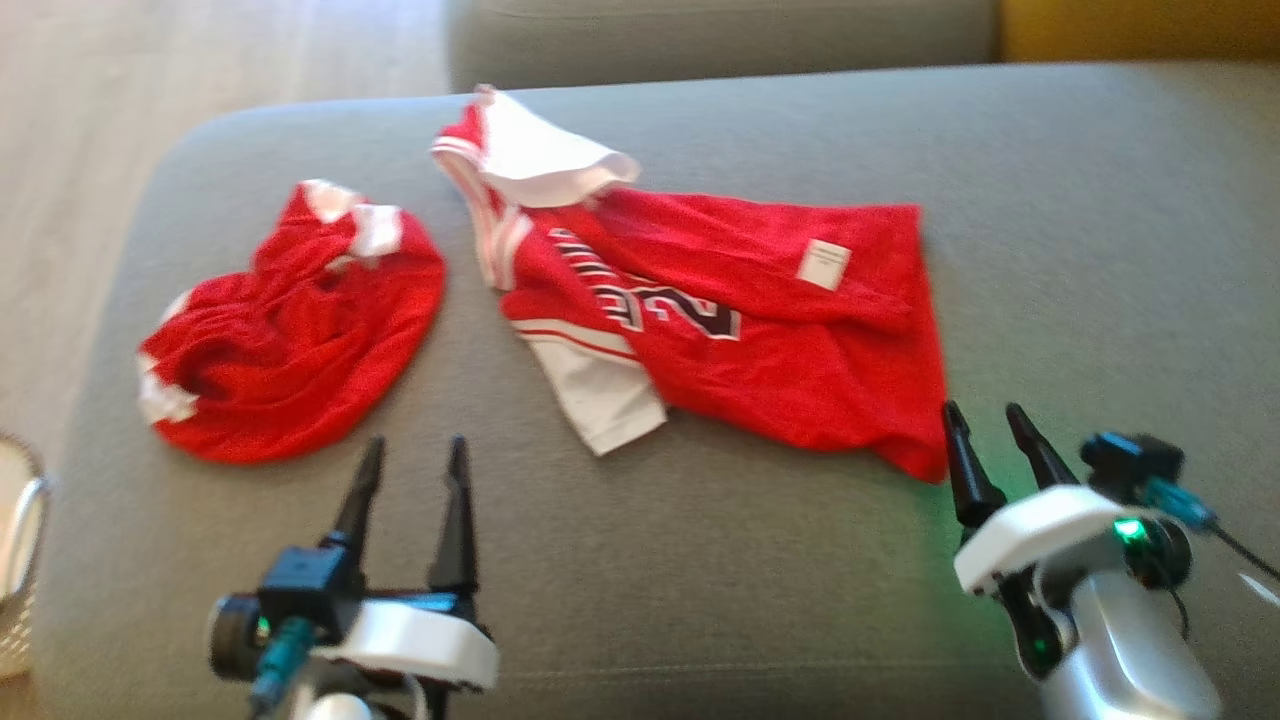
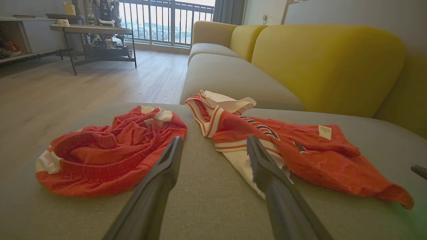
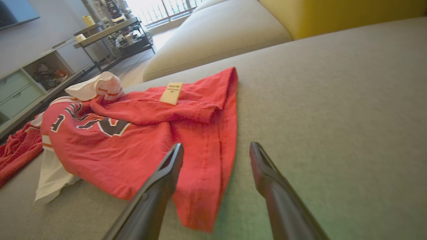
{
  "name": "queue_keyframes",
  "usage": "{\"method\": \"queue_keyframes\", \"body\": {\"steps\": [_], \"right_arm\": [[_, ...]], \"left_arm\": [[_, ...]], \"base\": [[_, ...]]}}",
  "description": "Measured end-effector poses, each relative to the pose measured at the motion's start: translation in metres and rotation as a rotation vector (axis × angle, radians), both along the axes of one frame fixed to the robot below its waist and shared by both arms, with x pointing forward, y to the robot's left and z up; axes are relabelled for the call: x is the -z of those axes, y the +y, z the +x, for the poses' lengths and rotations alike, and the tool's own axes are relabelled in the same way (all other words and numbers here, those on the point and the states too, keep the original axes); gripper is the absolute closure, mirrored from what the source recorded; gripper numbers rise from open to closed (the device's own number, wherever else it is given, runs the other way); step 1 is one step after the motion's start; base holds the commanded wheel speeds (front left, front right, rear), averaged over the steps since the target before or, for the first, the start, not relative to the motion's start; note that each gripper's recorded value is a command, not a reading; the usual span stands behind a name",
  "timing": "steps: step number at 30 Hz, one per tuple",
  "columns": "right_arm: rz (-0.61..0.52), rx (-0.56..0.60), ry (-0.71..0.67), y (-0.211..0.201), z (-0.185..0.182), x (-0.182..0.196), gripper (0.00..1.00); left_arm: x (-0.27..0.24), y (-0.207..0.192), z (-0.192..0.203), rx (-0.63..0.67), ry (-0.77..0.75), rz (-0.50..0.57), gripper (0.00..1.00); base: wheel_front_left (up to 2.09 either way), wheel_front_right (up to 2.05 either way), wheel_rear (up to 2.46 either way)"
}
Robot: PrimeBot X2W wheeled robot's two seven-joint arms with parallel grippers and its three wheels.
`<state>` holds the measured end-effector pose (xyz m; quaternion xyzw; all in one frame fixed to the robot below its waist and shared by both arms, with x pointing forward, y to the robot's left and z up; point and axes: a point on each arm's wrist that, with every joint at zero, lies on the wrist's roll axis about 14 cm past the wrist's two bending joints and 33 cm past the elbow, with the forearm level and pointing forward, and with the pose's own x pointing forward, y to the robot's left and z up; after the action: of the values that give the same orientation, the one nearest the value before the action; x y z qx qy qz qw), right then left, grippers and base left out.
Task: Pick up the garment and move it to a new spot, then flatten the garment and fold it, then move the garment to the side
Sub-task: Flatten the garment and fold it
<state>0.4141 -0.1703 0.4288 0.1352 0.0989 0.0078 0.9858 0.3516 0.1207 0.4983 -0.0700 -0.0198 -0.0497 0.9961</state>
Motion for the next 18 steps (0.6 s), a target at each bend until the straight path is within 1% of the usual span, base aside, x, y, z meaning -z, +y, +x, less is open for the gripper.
{"method": "queue_keyframes", "body": {"steps": [3, 8, 12, 18], "right_arm": [[-0.049, -0.068, 0.009, 0.02, 0.02, -0.004, 0.0], [-0.092, -0.107, 0.027, 0.038, 0.049, -0.008, 0.0], [-0.087, -0.095, 0.073, 0.042, 0.061, 0.003, 0.0], [-0.081, -0.069, 0.155, 0.042, 0.067, 0.029, 0.0]], "left_arm": [[-0.004, -0.001, -0.01, -0.014, -0.007, -0.026, 0.0], [-0.008, -0.005, -0.024, -0.02, -0.014, -0.037, 0.0], [-0.007, -0.004, -0.03, -0.035, -0.008, -0.035, 0.0], [0.0, 0.003, -0.03, -0.067, 0.02, -0.027, 0.0]], "base": [[0.0, 0.0, 0.0], [0.0, 0.0, 0.0], [0.0, 0.0, 0.0], [0.0, 0.0, 0.0]]}}
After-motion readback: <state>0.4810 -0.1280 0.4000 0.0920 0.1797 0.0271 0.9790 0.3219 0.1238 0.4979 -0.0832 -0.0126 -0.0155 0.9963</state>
